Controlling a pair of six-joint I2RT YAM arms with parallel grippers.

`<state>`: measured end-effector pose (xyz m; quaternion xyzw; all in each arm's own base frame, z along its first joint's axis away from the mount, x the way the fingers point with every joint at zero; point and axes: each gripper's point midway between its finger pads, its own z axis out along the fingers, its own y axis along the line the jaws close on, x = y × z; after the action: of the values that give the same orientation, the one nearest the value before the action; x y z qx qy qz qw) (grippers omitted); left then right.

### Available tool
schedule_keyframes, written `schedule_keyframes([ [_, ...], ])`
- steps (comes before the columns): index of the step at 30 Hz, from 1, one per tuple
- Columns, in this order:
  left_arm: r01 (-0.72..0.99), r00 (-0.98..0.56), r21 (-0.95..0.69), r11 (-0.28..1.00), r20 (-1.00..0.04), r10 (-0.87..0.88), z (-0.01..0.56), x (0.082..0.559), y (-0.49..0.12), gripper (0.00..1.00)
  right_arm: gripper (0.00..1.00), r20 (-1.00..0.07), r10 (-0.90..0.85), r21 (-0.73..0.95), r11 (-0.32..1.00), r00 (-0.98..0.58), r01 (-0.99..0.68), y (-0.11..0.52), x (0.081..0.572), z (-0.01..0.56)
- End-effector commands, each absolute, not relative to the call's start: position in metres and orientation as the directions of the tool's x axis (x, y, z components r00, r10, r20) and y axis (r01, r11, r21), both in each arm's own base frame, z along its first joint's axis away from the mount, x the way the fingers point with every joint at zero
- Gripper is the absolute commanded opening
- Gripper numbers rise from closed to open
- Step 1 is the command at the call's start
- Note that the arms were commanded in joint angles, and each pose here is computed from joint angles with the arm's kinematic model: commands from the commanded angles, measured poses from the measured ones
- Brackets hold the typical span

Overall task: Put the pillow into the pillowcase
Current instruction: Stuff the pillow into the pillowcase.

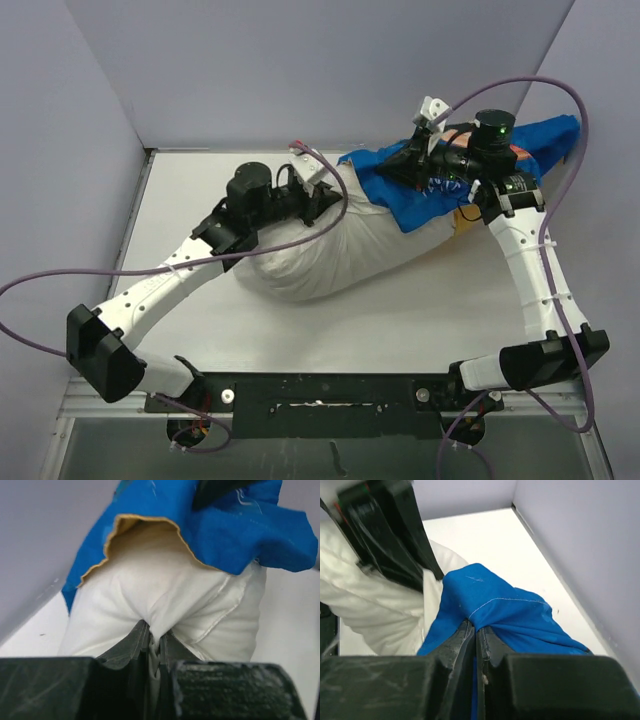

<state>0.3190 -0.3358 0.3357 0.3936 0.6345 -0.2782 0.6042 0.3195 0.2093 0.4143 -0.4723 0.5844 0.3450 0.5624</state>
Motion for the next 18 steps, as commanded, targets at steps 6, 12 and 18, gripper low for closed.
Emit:
schedule_keyframes([
  [6,0.812,-0.334,-0.482,0.329,-0.846,-0.415,0.382,0.348,-0.303,0.0,0.26,-0.914,-0.364,0.012,0.422,-0.182,-0.906,0.183,0.35,0.324],
  [12,0.645,-0.458,-0.656,0.391,-0.742,-0.489,0.325,0.382,-0.29,0.0,0.91,-0.945,-0.326,-0.085,0.257,-0.004,-0.963,0.182,0.292,0.364],
  [18,0.622,-0.471,-0.673,0.401,-0.73,-0.495,0.318,0.391,-0.284,0.0,0.99,-0.92,-0.361,-0.303,0.399,0.155,-0.866,0.137,0.271,0.413],
])
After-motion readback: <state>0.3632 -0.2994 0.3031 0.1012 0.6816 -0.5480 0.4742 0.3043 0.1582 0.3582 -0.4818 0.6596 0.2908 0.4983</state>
